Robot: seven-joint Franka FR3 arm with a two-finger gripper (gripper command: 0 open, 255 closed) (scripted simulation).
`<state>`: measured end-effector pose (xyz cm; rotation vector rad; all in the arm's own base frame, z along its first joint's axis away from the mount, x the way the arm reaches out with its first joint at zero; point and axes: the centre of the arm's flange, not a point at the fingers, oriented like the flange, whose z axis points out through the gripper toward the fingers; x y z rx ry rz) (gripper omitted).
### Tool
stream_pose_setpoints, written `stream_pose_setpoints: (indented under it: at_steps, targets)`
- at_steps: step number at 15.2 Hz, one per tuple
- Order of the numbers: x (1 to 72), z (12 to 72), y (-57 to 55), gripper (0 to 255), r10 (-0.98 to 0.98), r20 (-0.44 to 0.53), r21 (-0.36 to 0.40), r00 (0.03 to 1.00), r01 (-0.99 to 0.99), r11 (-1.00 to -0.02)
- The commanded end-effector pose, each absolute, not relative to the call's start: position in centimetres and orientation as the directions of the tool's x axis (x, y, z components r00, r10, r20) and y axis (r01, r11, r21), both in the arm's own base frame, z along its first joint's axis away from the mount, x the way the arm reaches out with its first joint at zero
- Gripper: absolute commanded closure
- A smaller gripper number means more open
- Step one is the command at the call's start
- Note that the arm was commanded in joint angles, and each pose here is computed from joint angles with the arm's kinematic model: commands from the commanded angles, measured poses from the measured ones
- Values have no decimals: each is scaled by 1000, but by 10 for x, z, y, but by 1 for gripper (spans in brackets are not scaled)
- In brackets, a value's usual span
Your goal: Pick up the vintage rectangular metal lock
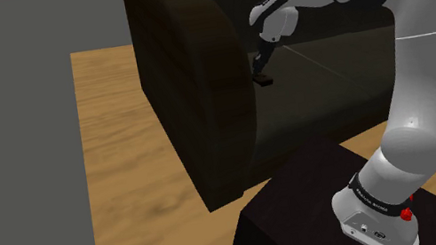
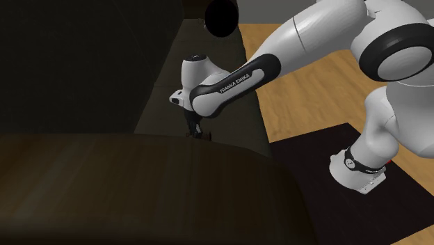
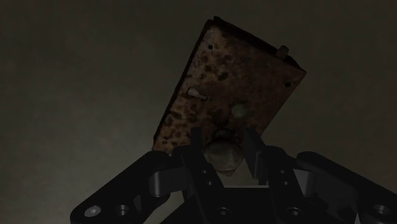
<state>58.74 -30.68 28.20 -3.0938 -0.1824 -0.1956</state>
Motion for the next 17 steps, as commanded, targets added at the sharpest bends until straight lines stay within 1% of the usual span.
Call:
stream_pose_setpoints:
  at_steps: [1, 15, 17]
  targets:
    - [587, 287, -307, 255, 115, 127, -29, 985, 119, -992]
    - [587, 361, -307, 255, 115, 127, -29, 985, 119, -992]
    - [587, 362, -307, 255, 115, 127, -29, 985, 119, -992]
